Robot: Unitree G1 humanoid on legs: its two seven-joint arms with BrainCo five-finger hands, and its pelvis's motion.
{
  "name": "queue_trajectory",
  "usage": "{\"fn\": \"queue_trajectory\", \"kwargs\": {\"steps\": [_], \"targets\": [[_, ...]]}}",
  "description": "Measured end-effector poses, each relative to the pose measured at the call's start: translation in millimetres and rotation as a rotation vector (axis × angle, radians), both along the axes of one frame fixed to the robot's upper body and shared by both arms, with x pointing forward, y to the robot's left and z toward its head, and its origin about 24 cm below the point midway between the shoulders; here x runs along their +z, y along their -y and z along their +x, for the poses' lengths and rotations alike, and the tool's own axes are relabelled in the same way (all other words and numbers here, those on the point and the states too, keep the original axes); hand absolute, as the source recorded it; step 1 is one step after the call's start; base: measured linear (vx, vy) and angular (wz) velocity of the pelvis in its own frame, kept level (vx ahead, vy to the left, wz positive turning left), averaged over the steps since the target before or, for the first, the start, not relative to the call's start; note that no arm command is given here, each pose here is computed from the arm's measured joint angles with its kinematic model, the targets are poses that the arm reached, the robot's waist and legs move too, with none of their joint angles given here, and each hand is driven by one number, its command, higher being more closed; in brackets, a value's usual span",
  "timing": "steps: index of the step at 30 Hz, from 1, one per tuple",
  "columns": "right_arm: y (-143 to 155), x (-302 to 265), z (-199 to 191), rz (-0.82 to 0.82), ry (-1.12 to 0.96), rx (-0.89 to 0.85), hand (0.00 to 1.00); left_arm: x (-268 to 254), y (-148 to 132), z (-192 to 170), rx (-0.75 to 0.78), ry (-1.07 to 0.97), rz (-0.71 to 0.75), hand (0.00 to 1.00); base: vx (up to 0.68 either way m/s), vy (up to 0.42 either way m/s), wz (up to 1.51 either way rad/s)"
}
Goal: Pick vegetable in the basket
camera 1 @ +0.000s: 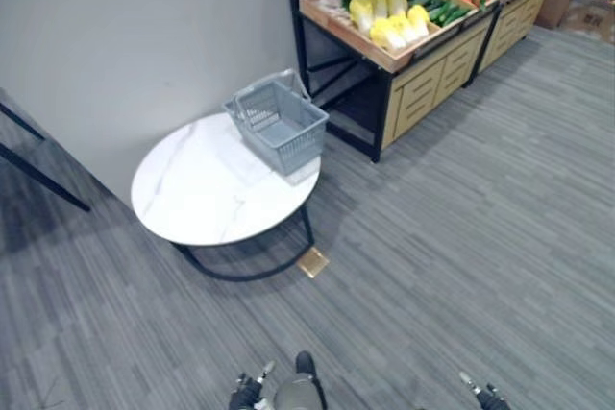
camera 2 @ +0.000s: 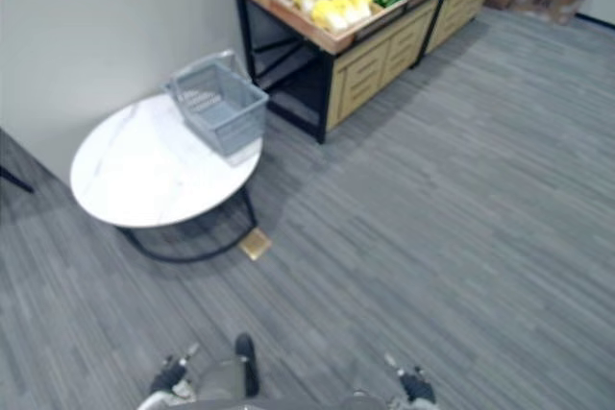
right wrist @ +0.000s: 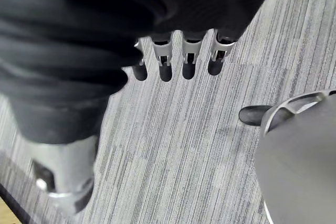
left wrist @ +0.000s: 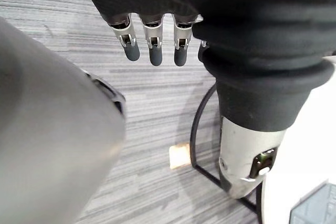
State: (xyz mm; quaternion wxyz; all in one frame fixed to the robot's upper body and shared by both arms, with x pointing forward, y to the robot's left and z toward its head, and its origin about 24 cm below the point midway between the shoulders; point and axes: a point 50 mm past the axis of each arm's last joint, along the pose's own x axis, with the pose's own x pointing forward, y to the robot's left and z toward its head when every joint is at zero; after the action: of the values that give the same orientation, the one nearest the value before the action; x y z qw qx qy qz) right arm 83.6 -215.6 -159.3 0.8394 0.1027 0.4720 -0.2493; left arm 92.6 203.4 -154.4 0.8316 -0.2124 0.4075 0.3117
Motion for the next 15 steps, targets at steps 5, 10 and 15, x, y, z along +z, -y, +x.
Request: {"fn": "queue_trajectory", "kwargs": {"steps": [5,10,15], "targets": [[-11.4,-0.5,12.4,0.035,0.02,0.016,0.0,-1.8,-11.2,-6.8,0.003,-0.042,0.025,0.0,0.35,0.158,-0.01],[-10.6,-3.3,4.2,0.047,-0.008,0.003,0.0,-3.6,-21.8,-19.3,-0.051,-0.107,0.06,0.0,0.27,0.131,-0.1],[-7.6,-4.8,-2.8,0.039,-0.036,0.018,0.0,-2.1,-29.2,-18.1,-0.122,-0.129,0.094,0.0,0.37,0.04,0.27]]}}
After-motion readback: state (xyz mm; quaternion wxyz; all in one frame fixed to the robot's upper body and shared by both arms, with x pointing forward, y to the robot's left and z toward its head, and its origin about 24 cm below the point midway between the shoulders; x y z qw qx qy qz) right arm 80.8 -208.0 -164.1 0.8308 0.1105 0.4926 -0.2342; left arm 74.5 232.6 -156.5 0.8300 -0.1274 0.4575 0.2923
